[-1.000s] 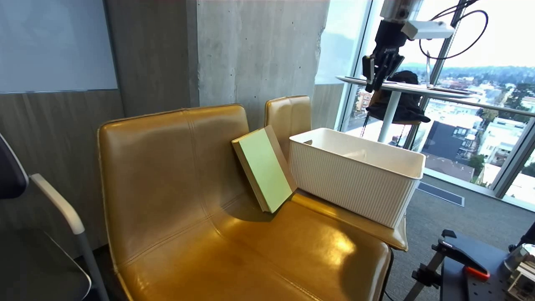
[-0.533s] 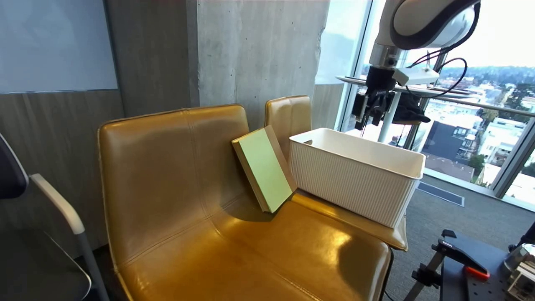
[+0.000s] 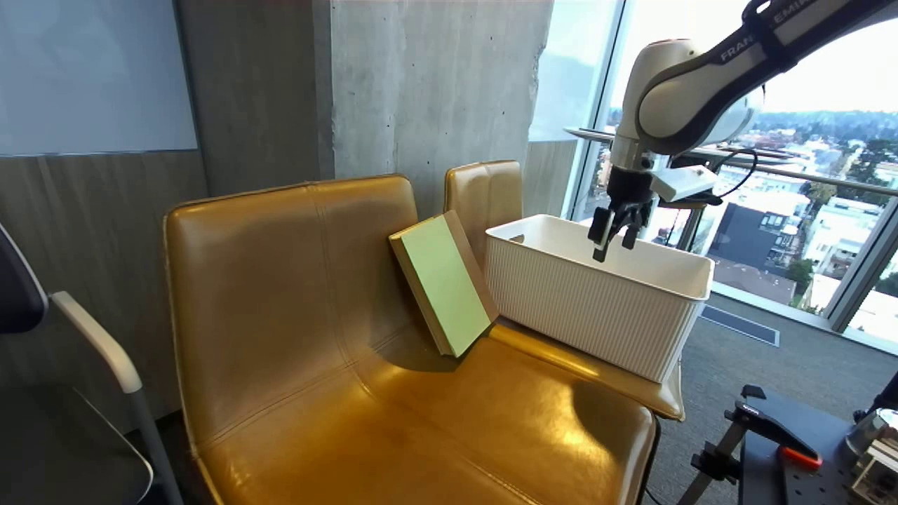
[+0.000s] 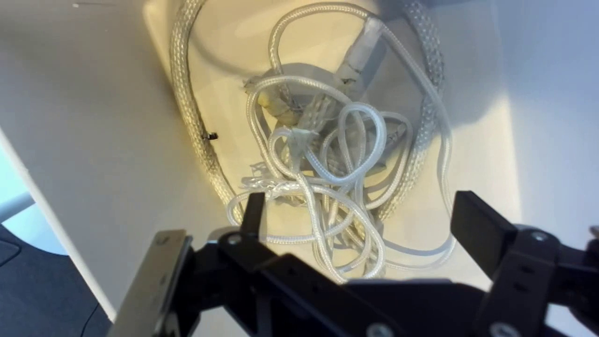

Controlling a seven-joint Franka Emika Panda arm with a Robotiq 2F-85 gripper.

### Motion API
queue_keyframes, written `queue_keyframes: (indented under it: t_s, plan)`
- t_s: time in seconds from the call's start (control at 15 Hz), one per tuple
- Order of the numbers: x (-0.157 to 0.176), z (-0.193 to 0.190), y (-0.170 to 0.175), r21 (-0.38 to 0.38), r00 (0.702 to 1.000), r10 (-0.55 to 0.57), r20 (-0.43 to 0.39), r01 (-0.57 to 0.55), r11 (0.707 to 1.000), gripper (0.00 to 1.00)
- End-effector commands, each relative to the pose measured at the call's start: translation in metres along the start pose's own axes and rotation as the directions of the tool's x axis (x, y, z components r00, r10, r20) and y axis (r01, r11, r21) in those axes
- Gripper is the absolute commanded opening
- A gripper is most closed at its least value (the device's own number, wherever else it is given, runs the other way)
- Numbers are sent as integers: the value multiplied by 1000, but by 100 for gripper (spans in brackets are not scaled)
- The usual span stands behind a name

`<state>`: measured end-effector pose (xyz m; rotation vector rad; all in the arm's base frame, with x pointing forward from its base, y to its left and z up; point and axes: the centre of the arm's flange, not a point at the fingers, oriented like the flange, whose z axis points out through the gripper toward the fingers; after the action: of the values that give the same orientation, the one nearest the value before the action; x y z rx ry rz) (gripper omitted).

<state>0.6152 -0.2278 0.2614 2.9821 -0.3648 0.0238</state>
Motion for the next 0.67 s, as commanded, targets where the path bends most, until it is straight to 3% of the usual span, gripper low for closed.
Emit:
queue_keyframes:
  t_s: [0.0, 0.6]
  plan:
    - [6, 43, 12, 10, 1000, -29, -8, 29, 1000, 100]
    - [20, 133, 4, 16, 998, -54, 17, 54, 998, 100]
